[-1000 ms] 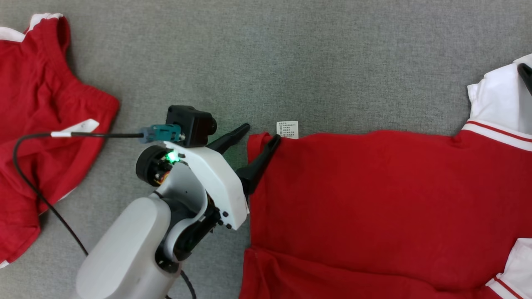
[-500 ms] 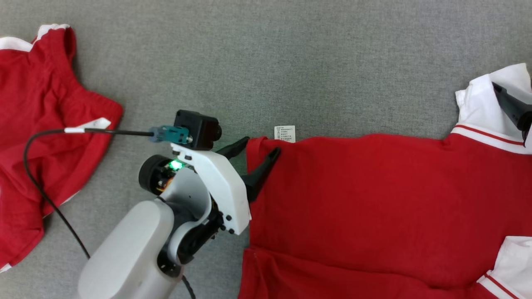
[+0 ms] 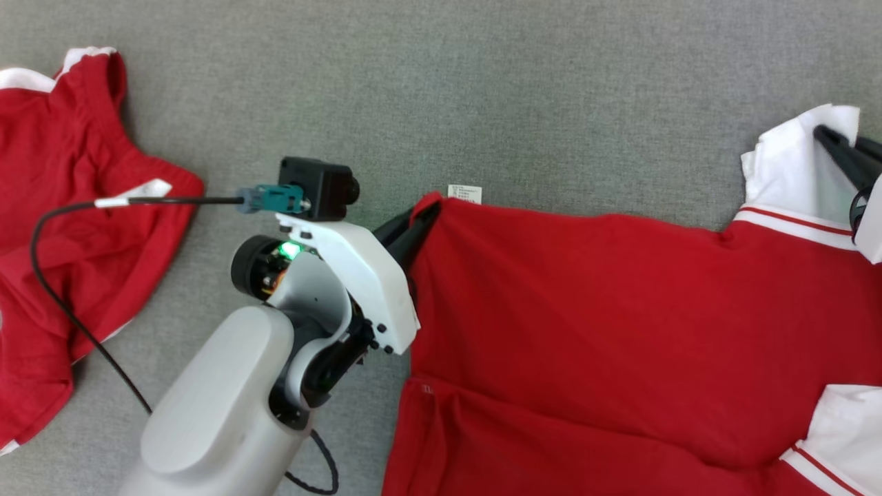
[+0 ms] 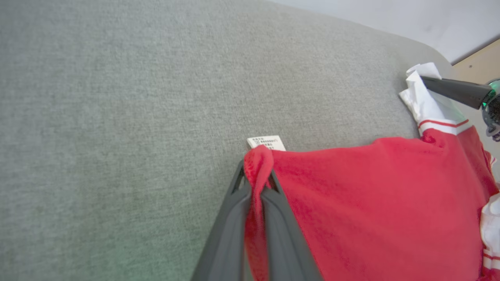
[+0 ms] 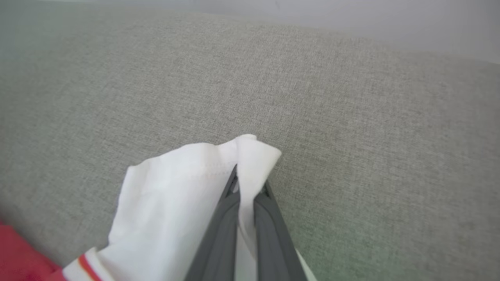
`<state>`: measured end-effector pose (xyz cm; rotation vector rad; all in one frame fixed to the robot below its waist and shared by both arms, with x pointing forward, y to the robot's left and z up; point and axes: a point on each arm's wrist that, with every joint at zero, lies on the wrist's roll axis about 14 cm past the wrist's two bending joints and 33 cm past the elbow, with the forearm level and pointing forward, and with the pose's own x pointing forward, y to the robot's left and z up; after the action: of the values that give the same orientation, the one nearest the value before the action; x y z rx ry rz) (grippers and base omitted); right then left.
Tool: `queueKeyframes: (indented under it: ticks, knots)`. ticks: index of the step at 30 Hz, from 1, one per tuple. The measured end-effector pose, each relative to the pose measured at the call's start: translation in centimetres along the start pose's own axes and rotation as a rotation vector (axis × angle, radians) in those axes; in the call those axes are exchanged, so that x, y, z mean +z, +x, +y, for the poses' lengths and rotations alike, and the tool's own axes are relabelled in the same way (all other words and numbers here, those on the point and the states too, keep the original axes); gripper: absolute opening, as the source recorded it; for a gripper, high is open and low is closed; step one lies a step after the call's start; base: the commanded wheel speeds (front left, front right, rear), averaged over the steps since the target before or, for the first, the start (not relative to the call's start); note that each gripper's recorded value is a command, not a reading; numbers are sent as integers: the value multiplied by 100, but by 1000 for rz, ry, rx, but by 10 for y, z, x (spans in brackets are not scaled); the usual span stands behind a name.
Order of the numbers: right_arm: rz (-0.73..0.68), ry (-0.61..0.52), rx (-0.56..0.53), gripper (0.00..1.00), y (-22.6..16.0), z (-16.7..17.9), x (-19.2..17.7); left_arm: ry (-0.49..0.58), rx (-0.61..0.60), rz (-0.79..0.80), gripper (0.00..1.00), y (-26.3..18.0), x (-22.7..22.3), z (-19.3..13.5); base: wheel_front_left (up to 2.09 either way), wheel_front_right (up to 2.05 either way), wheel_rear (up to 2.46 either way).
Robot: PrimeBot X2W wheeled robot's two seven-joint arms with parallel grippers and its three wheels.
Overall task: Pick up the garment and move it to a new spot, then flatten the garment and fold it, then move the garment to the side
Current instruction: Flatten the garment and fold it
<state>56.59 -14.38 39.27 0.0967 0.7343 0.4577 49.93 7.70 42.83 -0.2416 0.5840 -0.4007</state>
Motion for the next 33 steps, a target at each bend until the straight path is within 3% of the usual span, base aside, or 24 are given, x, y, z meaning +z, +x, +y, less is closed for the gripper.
queueKeyframes:
  ticks: [6, 12, 24, 30, 33]
  knots:
    - [-207, -12, -59, 0, -22, -15, 47, -4, 16, -66, 0, -5, 16, -1, 0, 0, 0]
    - [-351, 13, -66, 0, -56, -17, 72, -9, 1, -115, 0, -16, 21, -12, 0, 0, 0]
    - [-377, 136, -86, 0, -131, -10, -19, -127, -47, -176, 0, -61, -11, -47, 0, 0, 0]
    - [-413, 213, -110, 0, -159, -5, -50, -262, -80, -157, 0, -78, -37, -69, 0, 0, 0]
    - [-427, 243, -128, 0, -167, -6, -61, -267, -75, -156, 0, -83, -42, -70, 0, 0, 0]
